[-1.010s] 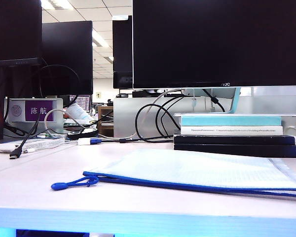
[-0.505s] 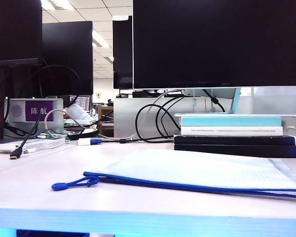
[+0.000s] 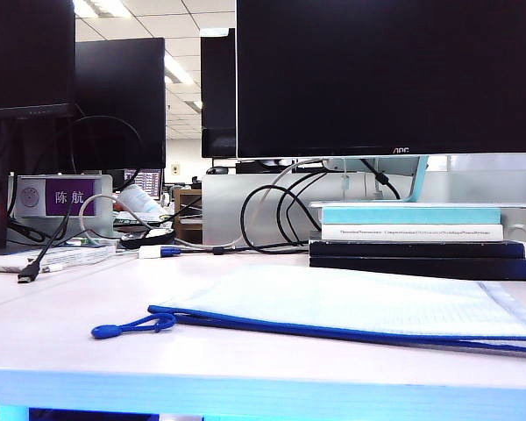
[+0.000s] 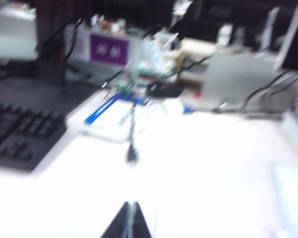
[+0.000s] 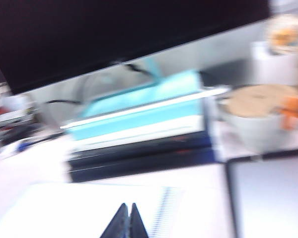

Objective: Pick up the transparent plastic file bag with a blue zipper and open its zipper.

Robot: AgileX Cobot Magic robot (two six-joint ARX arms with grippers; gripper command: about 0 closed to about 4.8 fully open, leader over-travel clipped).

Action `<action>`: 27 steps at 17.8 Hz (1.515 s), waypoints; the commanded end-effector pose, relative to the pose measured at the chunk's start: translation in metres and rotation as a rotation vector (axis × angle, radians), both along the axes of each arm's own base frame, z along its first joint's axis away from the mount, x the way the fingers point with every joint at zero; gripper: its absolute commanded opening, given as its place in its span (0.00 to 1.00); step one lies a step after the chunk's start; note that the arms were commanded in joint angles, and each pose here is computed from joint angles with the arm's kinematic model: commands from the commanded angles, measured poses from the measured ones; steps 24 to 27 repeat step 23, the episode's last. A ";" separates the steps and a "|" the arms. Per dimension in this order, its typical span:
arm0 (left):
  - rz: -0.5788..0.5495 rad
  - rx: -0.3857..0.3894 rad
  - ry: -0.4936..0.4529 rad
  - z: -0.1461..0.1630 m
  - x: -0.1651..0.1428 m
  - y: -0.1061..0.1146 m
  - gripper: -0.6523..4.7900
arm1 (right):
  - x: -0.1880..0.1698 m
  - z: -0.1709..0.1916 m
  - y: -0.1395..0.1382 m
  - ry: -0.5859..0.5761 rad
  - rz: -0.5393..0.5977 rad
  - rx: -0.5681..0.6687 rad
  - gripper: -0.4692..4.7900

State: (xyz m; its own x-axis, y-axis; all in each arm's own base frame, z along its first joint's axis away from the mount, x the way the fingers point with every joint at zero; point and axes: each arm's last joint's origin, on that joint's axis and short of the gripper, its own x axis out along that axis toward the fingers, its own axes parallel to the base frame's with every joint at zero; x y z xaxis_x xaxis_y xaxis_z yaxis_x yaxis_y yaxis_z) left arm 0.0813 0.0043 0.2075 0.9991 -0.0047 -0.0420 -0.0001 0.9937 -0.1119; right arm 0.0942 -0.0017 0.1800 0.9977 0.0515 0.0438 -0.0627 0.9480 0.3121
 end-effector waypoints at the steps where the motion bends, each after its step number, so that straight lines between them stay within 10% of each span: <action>1: 0.019 0.061 0.020 -0.022 0.008 0.001 0.11 | 0.003 -0.016 -0.002 0.055 -0.050 0.007 0.08; 27: 0.014 0.066 0.129 -0.058 0.014 0.002 0.12 | 0.002 -0.024 -0.002 0.141 -0.071 -0.088 0.09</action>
